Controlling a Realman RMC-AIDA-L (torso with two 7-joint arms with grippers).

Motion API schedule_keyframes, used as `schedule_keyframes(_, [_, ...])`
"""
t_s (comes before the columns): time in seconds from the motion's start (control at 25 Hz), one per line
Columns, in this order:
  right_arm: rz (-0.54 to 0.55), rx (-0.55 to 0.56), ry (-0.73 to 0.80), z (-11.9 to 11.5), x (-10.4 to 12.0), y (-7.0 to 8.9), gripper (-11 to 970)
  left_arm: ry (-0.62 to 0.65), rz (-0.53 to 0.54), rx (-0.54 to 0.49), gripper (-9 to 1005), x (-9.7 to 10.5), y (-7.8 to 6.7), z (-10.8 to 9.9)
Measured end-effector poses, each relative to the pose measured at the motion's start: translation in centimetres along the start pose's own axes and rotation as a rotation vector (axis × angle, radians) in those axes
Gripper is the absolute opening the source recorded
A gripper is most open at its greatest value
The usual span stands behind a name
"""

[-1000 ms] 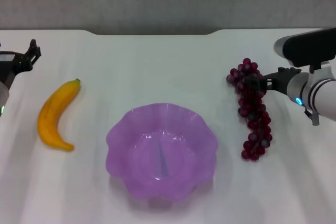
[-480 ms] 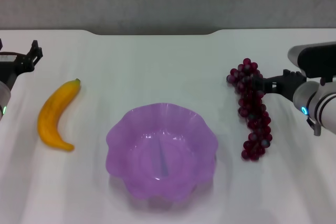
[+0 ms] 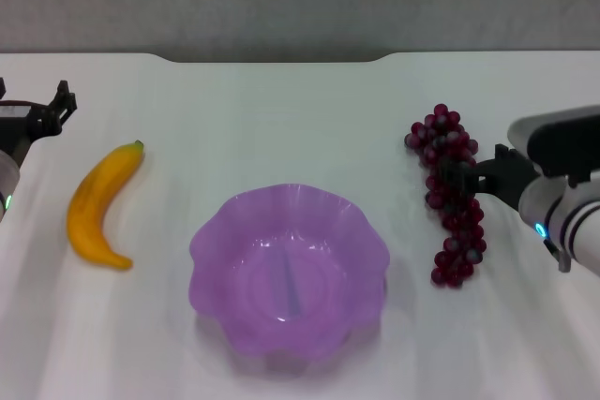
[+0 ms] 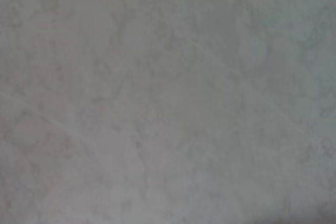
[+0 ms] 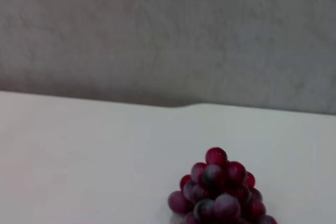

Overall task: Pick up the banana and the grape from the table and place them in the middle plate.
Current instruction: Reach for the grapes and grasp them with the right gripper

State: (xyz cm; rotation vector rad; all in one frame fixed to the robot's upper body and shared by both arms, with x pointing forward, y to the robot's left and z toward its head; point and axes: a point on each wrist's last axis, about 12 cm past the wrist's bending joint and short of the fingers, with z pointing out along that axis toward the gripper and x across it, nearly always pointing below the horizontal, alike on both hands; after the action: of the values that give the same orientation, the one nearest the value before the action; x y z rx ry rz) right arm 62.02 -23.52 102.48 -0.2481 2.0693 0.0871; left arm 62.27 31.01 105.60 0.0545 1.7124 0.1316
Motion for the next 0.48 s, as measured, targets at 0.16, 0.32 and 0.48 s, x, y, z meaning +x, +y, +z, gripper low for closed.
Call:
schedule_keyframes(0.16, [0.023, -0.006, -0.045, -0.7, 0.8, 0.1, 864, 0.003, 0.000, -0.002, 888, 0.1, 0.1, -0.1])
schedule_keyframes(0.32, [0.059, -0.002, -0.044, -0.9, 1.2, -0.1, 863, 0.008, -0.001, -0.005, 888, 0.3, 0.2, -0.2])
schedule_keyframes(0.48, [0.075, 0.009, 0.001, -0.9, 1.7, -0.5, 863, 0.008, -0.001, -0.005, 888, 0.4, 0.2, -0.3])
